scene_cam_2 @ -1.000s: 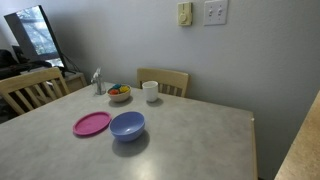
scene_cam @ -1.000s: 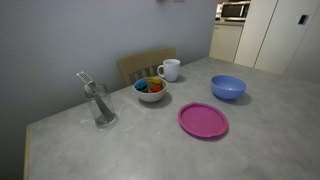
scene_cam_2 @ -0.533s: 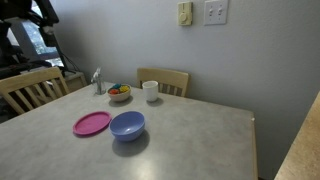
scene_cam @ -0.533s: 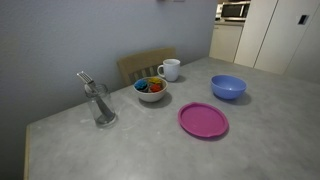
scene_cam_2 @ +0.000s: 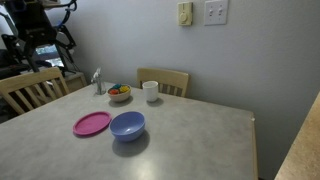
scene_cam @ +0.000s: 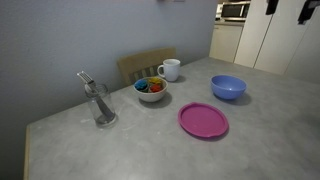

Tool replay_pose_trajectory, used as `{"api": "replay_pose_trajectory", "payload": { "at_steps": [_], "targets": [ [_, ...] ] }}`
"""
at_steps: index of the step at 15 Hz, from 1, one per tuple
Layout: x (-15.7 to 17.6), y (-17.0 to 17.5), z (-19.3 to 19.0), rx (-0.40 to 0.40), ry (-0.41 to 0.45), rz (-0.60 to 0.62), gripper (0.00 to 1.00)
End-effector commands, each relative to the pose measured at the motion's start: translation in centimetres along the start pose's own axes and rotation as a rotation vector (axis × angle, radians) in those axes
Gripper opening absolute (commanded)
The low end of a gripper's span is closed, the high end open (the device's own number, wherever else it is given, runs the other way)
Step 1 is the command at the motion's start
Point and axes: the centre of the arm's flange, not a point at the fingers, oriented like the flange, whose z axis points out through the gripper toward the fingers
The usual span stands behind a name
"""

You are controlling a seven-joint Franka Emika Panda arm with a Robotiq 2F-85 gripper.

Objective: Get the pink plate and use it to cover the blue bowl

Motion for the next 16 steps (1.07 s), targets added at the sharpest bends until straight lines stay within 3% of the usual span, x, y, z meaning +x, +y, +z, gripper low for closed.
{"api": "replay_pose_trajectory", "payload": {
  "at_steps": [1, 7, 11, 16],
  "targets": [
    [0.5, 0.2, 0.6, -0.013, 0.023, -0.037, 1.00],
    [1.9, 2.4, 2.8, -0.021, 0.072, -0.052, 1.00],
    [4.8, 7.1, 7.1, -0.013, 0.213, -0.038, 1.00],
    [9.4, 10.0, 12.7, 0.075, 0.299, -0.162, 1.00]
  ]
}}
